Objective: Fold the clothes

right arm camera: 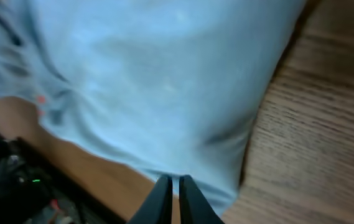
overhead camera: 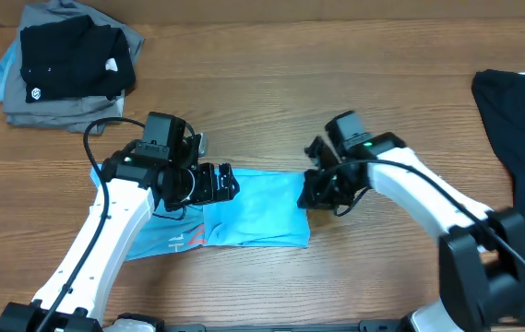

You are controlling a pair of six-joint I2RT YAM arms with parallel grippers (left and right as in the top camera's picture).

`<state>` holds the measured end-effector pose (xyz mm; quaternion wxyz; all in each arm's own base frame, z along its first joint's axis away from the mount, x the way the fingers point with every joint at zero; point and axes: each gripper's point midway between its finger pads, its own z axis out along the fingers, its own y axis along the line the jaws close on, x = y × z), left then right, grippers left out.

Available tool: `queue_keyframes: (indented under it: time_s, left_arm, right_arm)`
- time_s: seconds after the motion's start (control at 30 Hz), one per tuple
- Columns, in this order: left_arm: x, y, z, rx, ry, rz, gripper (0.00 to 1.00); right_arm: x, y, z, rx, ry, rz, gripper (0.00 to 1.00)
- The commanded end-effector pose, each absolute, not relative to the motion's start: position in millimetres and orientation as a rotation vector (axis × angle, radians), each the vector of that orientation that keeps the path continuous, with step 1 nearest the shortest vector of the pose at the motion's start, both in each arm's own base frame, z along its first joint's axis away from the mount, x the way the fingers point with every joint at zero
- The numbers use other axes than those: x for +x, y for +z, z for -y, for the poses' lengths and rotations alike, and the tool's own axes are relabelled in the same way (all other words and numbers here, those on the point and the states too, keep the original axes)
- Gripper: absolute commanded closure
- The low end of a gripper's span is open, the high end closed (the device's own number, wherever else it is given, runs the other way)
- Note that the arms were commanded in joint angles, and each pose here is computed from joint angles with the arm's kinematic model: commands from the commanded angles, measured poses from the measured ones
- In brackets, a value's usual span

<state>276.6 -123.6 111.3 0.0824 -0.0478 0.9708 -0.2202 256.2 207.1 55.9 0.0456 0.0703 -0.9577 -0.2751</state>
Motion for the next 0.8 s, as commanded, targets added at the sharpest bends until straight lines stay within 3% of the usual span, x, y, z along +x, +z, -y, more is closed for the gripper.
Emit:
queue_keyframes:
  time_s: [0.0,0.2,0.47,0.77]
  left_arm:
    - [284.5,117.1,117.6,-0.194,-0.62,-2.875,0.0]
    - [282.7,115.1,113.9,-0.202,-0.59,-2.887,0.0]
    - [280.0,110.8,104.3,-0.221,-0.507,-2.907,0.0]
    - [278.4,108.8,98.5,-0.209,-0.463,-2.917,0.0]
  right_arm:
    - [256.1,31.7,-207.4,0.3,-0.715,2.934,0.92]
    - [255.4,12.1,-210.1,0.31,-0.674,2.916,0.92]
    - [249.4,-26.3,-179.4,0.184,-0.397,2.925,0.96]
    - [234.2,-52.8,-120.4,-0.187,0.0,2.889,0.96]
